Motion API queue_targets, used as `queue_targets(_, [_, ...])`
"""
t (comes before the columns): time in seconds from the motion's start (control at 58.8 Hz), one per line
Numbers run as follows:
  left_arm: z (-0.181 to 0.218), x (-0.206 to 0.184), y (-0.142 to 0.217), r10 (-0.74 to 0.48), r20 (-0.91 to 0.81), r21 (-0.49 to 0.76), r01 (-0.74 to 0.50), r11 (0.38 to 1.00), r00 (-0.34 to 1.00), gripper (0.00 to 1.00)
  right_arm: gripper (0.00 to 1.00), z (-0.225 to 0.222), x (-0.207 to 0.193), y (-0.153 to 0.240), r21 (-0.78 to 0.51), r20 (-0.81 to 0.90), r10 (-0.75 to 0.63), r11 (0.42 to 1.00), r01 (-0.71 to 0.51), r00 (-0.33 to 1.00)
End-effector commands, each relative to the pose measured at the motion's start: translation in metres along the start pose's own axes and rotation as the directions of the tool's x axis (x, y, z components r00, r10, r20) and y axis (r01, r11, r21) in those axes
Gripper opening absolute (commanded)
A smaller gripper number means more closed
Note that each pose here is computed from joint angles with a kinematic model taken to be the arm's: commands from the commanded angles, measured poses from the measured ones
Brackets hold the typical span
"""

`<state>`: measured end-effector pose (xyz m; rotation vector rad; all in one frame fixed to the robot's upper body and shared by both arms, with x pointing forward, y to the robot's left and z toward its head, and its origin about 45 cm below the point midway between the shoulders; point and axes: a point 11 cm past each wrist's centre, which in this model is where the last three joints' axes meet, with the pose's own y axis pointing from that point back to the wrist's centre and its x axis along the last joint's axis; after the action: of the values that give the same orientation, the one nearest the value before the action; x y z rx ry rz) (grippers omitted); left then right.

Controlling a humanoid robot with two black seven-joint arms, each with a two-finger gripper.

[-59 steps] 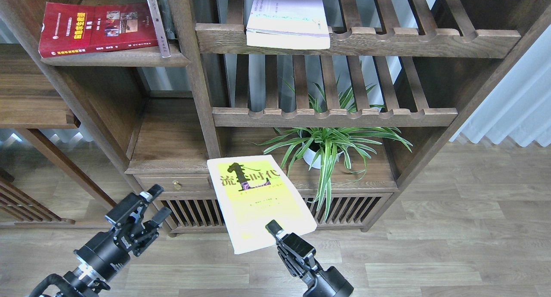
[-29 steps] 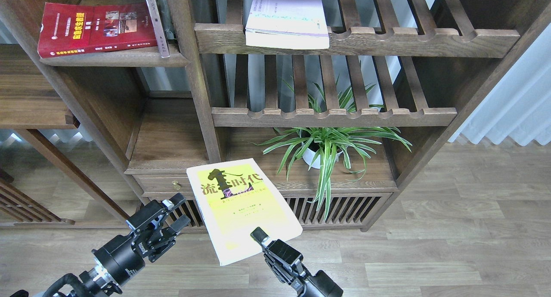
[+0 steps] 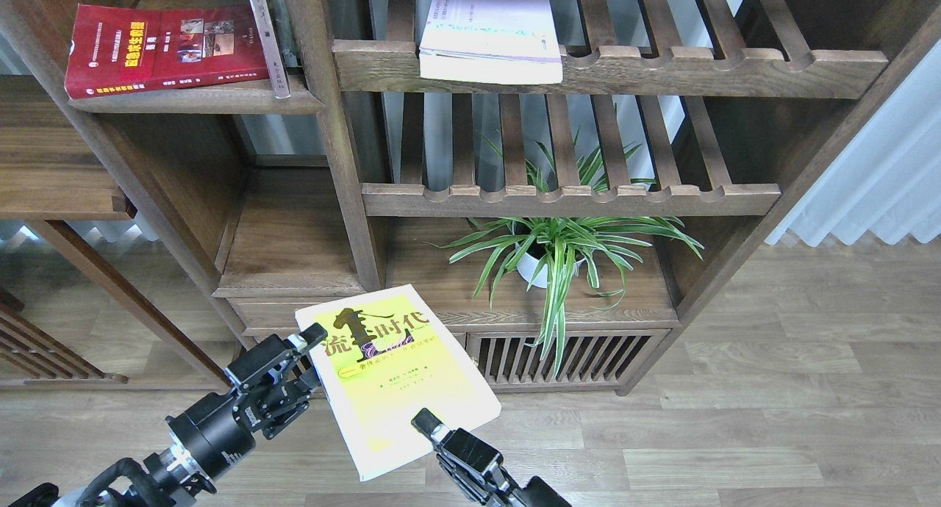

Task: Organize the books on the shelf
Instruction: 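Hand the yellow-green book from the right gripper to the left gripper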

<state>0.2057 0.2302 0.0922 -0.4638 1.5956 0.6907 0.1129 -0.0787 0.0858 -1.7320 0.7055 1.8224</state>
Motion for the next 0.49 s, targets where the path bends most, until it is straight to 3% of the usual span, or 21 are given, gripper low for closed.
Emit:
queue_targets(0.0, [-0.001, 0.002, 0.001, 0.009, 0.004, 0.011, -0.009, 1.000, 1.000, 0.69, 0.06, 0.002, 0.001, 0.001, -0.003, 0.002, 0.004, 1.000, -0.004, 1.000])
queue_targets(0.017, [-0.001, 0.004, 0.002, 0.016, 0.005, 0.012, -0.016, 1.000, 1.000, 0.60, 0.06, 0.004, 0.002, 0.003, -0.008, 0.001, 0.008, 1.000, -0.008, 1.000])
queue_targets(0.119, [-0.001, 0.004, 0.002, 0.015, 0.005, 0.011, -0.015, 1.000, 1.000, 0.50, 0.06, 0.007, 0.003, 0.006, -0.013, -0.003, 0.017, 1.000, -0.017, 1.000])
queue_targets(0.477, [-0.003, 0.003, -0.002, 0.016, 0.019, 0.033, -0.016, 0.999, 1.000, 0.42, 0.06, 0.013, 0.005, 0.009, -0.021, 0.001, 0.026, 0.999, -0.026, 1.000])
